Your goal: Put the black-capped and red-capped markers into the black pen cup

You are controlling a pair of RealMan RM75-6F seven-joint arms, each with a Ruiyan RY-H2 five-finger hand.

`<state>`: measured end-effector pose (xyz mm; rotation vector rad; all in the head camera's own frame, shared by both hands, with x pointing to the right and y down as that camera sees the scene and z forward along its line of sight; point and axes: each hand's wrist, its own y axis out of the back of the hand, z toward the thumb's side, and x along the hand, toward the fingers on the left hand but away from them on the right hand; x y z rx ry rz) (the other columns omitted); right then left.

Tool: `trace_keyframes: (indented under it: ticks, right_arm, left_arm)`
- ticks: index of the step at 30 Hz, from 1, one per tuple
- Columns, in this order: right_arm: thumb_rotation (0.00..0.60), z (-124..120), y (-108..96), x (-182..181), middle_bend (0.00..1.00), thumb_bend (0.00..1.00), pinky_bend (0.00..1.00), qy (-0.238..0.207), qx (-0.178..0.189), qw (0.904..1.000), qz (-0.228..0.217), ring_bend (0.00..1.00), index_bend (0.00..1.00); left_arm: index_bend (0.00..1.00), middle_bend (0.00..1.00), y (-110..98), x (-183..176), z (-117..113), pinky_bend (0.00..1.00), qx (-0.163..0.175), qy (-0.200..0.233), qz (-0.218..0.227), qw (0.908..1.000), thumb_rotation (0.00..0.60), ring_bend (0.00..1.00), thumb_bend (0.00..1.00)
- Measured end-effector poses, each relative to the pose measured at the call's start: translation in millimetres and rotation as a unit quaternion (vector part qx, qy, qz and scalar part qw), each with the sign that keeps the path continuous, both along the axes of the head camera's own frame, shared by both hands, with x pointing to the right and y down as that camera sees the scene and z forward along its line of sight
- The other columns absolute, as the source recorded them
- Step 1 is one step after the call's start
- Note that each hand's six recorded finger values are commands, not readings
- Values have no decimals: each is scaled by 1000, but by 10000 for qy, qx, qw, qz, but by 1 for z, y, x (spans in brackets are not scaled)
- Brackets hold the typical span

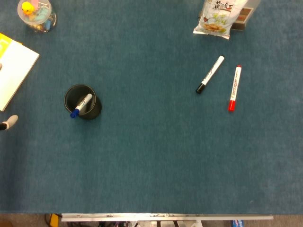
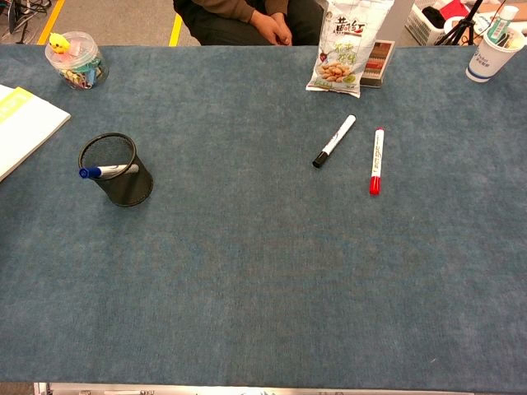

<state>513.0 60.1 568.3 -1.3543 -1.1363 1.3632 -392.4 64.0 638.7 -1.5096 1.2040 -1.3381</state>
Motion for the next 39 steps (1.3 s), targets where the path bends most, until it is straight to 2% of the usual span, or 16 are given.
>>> trace_keyframes:
  ticks: [4,8,13,18,24,30,39]
  right_arm:
    - [600,1,-1,-4,219,256,10,-49,10,10000,-72,75,339]
    - [600,-5,-6,-7,219,256,10,-95,149,9998,-131,76,339]
    - [600,-20,-19,-12,219,255,10,-133,369,9990,-201,76,339]
    - [600,-32,-30,-18,219,256,10,-153,519,9982,-268,76,339]
    - [600,-34,-33,-22,219,256,10,-171,540,9980,-281,75,339]
    - [600,-33,-31,-22,219,256,10,-145,528,9982,-252,75,339]
    - [600,-34,-28,-18,219,256,10,-130,522,9984,-173,75,339]
  left_arm:
    - [47,86,-1,0,4,57,-75,28,-21,10000,600,54,88]
    - [49,86,-1,1,8,57,-208,266,-59,9994,600,54,88]
    - [77,87,-3,4,24,58,-747,860,-126,9934,600,54,87]
    - [77,89,-8,10,44,58,-1349,1522,-225,9788,600,56,86]
    - [75,92,-19,16,65,76,-1760,2209,-406,9584,600,73,86]
    - [75,96,-29,26,90,83,-2015,2625,-454,9426,600,77,86]
    - [75,103,-29,42,109,83,-2181,2992,-351,9283,600,78,86]
